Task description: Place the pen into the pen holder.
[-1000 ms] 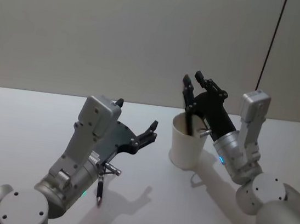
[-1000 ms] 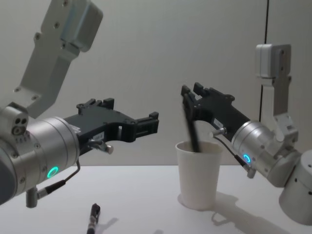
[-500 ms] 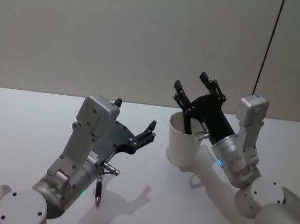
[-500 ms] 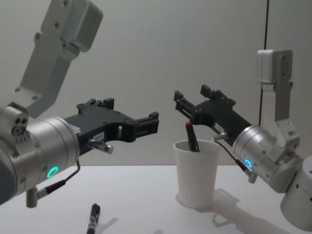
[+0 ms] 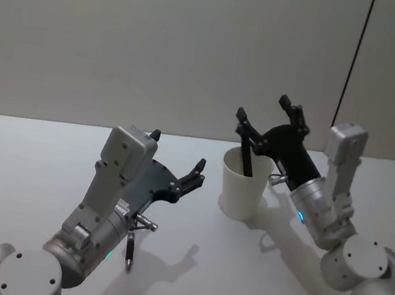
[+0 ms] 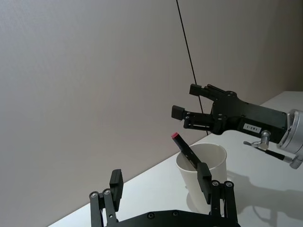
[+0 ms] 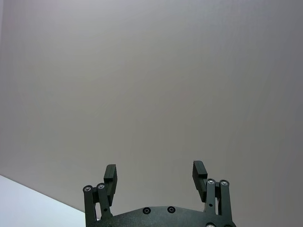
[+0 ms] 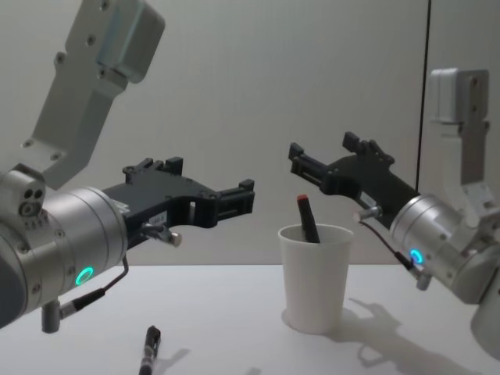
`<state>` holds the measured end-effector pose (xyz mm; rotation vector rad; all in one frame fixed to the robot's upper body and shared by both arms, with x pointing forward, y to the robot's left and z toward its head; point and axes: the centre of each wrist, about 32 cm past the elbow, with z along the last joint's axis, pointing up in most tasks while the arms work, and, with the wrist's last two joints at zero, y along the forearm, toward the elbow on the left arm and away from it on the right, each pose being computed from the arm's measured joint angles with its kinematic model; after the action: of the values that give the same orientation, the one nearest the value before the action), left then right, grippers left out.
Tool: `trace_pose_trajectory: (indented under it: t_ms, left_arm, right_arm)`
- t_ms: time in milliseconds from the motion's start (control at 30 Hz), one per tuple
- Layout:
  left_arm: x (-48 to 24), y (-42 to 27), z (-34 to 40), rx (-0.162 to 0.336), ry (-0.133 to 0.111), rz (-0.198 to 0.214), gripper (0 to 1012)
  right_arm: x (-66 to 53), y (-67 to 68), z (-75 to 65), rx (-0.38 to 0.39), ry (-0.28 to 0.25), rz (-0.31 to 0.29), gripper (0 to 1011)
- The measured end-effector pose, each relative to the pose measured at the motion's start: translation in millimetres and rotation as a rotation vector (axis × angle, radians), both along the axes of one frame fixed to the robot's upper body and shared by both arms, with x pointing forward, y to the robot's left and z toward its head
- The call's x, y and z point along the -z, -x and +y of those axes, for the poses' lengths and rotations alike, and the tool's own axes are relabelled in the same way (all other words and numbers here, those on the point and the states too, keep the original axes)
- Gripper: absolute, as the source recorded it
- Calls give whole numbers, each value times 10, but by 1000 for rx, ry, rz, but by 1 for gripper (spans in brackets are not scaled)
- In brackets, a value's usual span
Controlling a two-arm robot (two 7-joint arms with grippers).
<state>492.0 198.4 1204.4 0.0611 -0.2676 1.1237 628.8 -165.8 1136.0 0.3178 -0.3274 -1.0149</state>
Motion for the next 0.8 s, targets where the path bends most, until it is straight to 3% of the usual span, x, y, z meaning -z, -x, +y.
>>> trace_pose_trajectory:
  t_ms: [333, 800]
  left_arm:
    - [0, 0, 0, 0, 0, 0, 1003]
    - [0, 0, 0, 0, 0, 0, 1003]
  right_arm:
    - [-154, 165, -155, 27, 6, 56, 1001]
    - [-385, 532, -501, 81, 25, 171, 1001]
